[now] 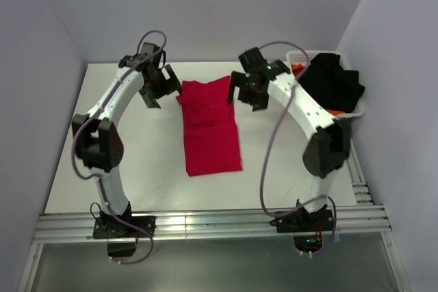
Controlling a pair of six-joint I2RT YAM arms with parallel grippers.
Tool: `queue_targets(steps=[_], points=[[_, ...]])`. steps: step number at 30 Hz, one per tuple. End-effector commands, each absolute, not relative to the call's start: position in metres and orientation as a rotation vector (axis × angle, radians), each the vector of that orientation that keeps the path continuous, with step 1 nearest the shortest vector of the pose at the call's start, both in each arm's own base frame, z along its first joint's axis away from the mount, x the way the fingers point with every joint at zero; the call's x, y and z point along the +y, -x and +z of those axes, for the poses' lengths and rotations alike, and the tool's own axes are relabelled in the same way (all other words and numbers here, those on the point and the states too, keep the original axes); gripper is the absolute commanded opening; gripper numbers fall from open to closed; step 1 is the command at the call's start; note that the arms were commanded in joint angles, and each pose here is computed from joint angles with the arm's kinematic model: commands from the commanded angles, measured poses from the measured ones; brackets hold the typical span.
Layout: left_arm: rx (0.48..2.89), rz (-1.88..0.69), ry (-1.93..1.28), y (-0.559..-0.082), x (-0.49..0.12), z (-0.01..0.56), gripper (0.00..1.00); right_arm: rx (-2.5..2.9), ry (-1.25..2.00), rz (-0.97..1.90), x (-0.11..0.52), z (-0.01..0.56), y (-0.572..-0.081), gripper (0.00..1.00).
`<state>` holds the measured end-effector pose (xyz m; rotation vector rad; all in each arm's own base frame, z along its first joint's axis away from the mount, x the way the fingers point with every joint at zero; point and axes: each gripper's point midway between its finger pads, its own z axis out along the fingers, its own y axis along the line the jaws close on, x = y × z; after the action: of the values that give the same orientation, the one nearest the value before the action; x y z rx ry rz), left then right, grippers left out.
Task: Fold and stack the t-shirts
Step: Grab one side of the 2/3 rectangular tshirt with both arms
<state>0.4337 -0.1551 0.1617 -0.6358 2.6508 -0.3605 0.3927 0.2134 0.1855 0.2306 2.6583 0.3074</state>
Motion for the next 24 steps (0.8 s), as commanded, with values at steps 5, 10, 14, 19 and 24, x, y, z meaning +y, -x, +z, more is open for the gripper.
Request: queue_targets(steps=[5, 10, 14, 19, 24], points=[[2.670, -0.420, 0.652, -0.323, -0.146, 0.148, 0.99, 2.636, -0.246, 0.545, 0.200, 0.159, -0.286, 1.00], [2.676, -0.501, 0.678, -0.261, -0.163, 0.108, 0.99, 2.660, -0.272, 0.613, 0.191, 0.118, -0.242, 1.00], [2.700, -0.545, 0.721, -0.240, -0.174, 0.082, 0.99, 2.678, -0.265, 0.680, 0.197, 0.097, -0.231, 1.00], [2.746, -0.439, 0.697, -0.232, -0.187, 0.057, 0.99, 2.693, -0.274, 0.717, 0.201, 0.074, -0.227, 1.00], [2.755, -0.472, 0.740, -0.227, -0.204, 0.043, 1.00, 2.705, -0.265, 0.725, 0.204, 0.064, -0.226, 1.00]])
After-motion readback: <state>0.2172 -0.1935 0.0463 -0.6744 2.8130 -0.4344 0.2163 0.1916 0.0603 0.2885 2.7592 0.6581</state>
